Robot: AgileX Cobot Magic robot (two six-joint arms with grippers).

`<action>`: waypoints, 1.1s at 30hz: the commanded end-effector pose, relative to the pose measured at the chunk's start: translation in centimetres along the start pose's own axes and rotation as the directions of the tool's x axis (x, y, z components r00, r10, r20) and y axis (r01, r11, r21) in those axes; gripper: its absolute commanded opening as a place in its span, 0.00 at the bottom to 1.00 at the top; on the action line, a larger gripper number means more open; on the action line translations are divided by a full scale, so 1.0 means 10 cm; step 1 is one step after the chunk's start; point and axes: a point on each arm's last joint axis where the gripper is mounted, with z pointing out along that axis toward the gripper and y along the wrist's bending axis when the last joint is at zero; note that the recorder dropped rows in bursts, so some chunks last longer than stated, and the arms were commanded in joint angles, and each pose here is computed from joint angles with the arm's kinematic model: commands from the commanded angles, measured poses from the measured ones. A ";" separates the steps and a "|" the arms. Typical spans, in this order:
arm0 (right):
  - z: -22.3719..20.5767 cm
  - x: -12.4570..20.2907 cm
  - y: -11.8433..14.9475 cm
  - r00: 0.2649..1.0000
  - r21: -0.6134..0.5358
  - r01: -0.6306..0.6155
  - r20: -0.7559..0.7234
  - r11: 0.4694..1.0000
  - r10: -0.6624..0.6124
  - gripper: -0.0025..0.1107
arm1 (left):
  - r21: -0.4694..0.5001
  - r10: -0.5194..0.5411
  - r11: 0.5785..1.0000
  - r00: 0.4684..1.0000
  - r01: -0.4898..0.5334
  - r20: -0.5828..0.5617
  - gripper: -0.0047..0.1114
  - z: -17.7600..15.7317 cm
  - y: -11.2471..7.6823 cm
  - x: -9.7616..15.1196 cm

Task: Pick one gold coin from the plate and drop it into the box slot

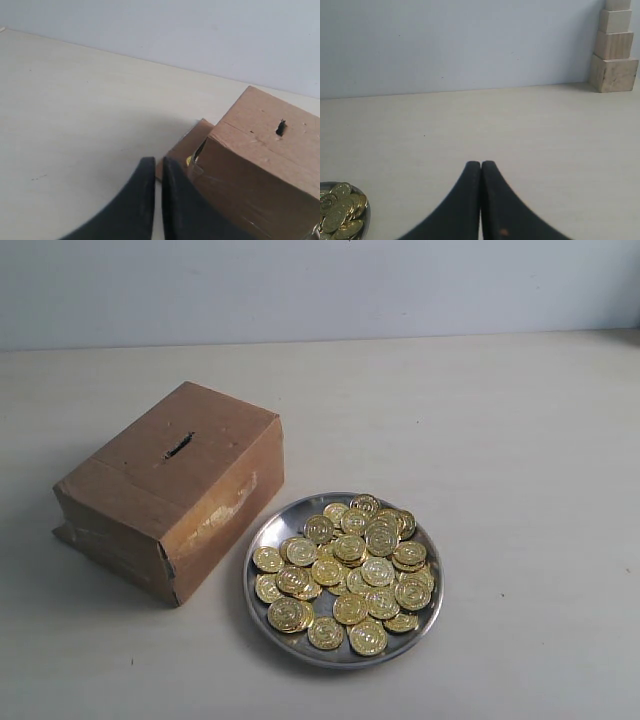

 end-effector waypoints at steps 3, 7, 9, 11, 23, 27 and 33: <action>0.00 0.01 0.00 1.000 0.004 -0.004 0.002 1.000 0.004 0.02 | 0.009 -0.020 1.000 1.000 0.020 0.012 0.04 0.00 -0.01 -0.01; 0.00 0.01 0.00 1.000 0.004 0.007 0.000 1.000 -0.007 0.02 | 0.003 0.019 1.000 1.000 -0.019 0.010 0.04 0.00 0.00 -0.01; 0.00 0.01 0.00 1.000 0.005 0.009 -0.002 1.000 -0.009 0.02 | 0.003 0.019 1.000 1.000 -0.019 0.010 0.04 0.00 0.00 -0.01; 0.00 0.02 0.00 1.000 0.005 0.010 -0.006 1.000 -0.010 0.02 | 0.003 0.019 1.000 1.000 -0.019 0.010 0.04 0.00 0.00 -0.01; 0.00 0.07 -0.01 0.995 0.002 0.077 -0.066 0.997 -0.076 0.02 | 0.003 0.019 1.000 1.000 -0.019 0.010 0.04 0.00 0.00 -0.01; 0.00 0.07 -0.01 0.995 0.003 0.072 -0.064 0.997 -0.071 0.02 | 0.003 0.019 1.000 1.000 -0.019 0.010 0.04 0.00 0.00 -0.01; 0.00 0.07 -0.01 0.995 0.003 0.072 -0.064 0.997 -0.071 0.02 | 0.003 0.019 1.000 1.000 -0.019 0.010 0.04 0.00 0.00 -0.01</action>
